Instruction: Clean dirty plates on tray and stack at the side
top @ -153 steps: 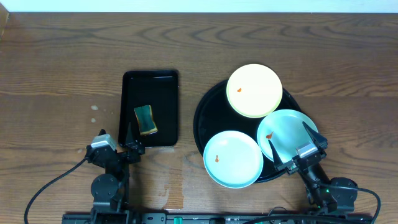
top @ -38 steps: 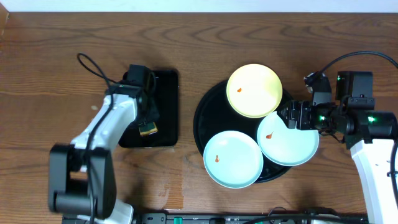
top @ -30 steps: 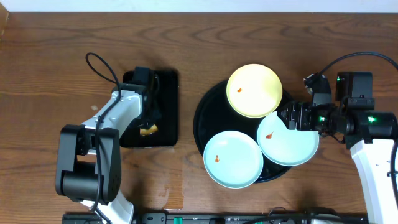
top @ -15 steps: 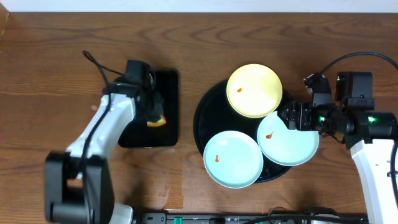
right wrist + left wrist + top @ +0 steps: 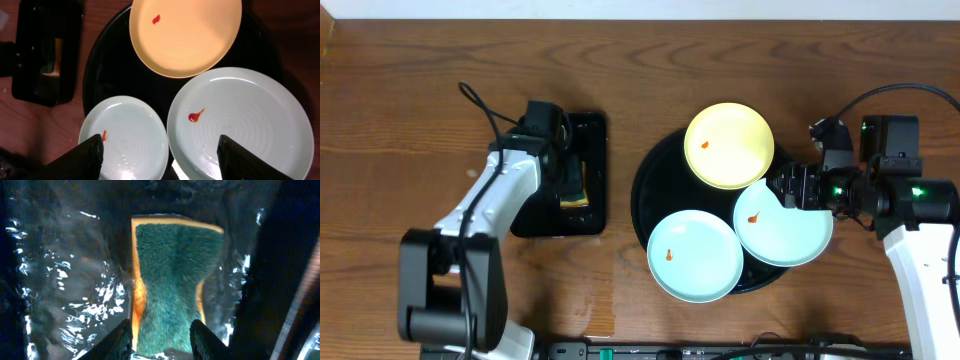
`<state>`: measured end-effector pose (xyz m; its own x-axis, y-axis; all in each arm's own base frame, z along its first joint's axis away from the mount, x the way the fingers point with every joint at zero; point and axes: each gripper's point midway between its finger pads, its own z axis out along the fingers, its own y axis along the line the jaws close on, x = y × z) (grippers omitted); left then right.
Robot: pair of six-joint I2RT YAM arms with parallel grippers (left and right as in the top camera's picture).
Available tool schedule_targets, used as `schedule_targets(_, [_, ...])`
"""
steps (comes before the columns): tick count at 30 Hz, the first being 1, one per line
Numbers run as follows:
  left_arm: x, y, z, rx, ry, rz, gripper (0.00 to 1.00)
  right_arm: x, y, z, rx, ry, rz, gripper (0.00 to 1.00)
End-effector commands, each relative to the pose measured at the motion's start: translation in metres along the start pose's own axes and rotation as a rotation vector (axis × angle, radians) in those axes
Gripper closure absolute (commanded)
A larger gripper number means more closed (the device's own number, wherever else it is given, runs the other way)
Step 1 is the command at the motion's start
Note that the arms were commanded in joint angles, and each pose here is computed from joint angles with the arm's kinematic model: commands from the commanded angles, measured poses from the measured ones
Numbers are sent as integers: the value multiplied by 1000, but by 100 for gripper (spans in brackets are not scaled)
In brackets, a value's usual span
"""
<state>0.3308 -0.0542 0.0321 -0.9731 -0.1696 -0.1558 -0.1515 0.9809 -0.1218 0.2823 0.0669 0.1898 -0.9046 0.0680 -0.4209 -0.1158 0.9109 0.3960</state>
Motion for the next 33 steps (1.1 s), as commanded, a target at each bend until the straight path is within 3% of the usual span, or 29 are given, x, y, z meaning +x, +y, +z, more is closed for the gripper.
schedule_targets(1, [10, 6, 16, -27, 52, 8, 60, -4, 7, -3, -9, -10, -6, 29])
schedule_targets(5, [18, 4, 32, -37, 98, 40, 60, -4, 7, -3, -9, -10, -6, 30])
schedule_targets(6, [18, 4, 34, -37, 101, 48, 65, -4, 7, -3, -9, -10, -6, 30])
schedule_targets(8, [19, 4, 37, -37, 107, 48, 92, -4, 7, -3, -9, -9, -2, 30])
schedule_targets(16, [9, -1, 7, -28, 76, 63, 93, -4, 7, -3, -9, -9, 1, 30])
schedule_targets(17, [7, -2, 0, -25, 65, 63, 92, -4, 7, -3, -9, -9, 2, 30])
schedule_targets(20, [6, -3, -16, -17, 38, 66, 66, -4, 7, -3, -9, -9, 2, 30])
schedule_targets(23, [9, -3, -23, -17, 36, 66, 53, -4, 7, -3, -9, -10, 1, 30])
schedule_targets(33, [16, 1, 9, -21, 52, 39, 50, -5, 7, -3, -9, -15, -1, 28])
